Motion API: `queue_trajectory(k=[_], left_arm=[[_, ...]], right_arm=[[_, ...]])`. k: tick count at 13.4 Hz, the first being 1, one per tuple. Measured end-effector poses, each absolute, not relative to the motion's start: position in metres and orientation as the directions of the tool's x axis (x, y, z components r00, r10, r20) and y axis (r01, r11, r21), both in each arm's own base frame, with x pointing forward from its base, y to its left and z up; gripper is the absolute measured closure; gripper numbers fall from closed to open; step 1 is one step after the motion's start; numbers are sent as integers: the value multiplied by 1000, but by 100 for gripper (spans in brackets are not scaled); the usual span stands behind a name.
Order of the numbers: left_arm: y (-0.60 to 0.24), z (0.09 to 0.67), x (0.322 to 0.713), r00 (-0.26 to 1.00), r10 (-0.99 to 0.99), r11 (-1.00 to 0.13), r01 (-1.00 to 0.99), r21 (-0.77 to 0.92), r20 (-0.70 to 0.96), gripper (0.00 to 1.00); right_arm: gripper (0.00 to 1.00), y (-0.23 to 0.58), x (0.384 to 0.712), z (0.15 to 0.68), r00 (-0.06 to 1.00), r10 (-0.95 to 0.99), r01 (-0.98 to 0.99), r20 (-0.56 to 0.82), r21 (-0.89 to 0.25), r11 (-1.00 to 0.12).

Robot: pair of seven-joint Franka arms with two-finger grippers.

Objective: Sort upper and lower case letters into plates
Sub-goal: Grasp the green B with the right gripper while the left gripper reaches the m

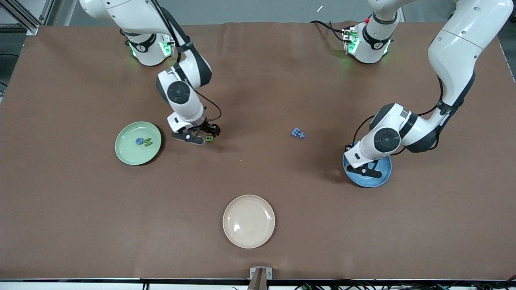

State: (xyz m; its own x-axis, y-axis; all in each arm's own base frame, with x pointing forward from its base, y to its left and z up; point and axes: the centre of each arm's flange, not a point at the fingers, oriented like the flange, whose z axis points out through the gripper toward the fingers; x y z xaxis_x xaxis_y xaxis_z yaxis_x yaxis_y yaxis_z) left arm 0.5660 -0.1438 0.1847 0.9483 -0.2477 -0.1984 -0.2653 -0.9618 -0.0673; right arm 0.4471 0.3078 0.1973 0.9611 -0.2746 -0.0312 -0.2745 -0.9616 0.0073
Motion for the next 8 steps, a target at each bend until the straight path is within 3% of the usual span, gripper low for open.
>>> queue_trajectory(k=[1,2,3,7,8], left_arm=[[-142,185,567,949,-246,-962,-263,-67,-197,59],[-142,186,568,950,-245,-963,-262,-67,-193,49],[-143,191,570,952,-246,-963,-262,-67,-184,41],[-181,246,573,957,-225,-968,-240,-66,-185,1],[-196,266,573,965,-179,-978,-196,-69,-194,0]], right_arm=[[2,314,447,195,960,-281,-281,-23,0,-960],[4,315,448,191,959,-282,-282,-17,-5,-959],[12,316,448,187,959,-282,-282,-13,-8,-959],[15,314,451,181,958,-287,-287,-5,-12,-958],[15,313,451,181,958,-288,-288,-4,-12,-958]])
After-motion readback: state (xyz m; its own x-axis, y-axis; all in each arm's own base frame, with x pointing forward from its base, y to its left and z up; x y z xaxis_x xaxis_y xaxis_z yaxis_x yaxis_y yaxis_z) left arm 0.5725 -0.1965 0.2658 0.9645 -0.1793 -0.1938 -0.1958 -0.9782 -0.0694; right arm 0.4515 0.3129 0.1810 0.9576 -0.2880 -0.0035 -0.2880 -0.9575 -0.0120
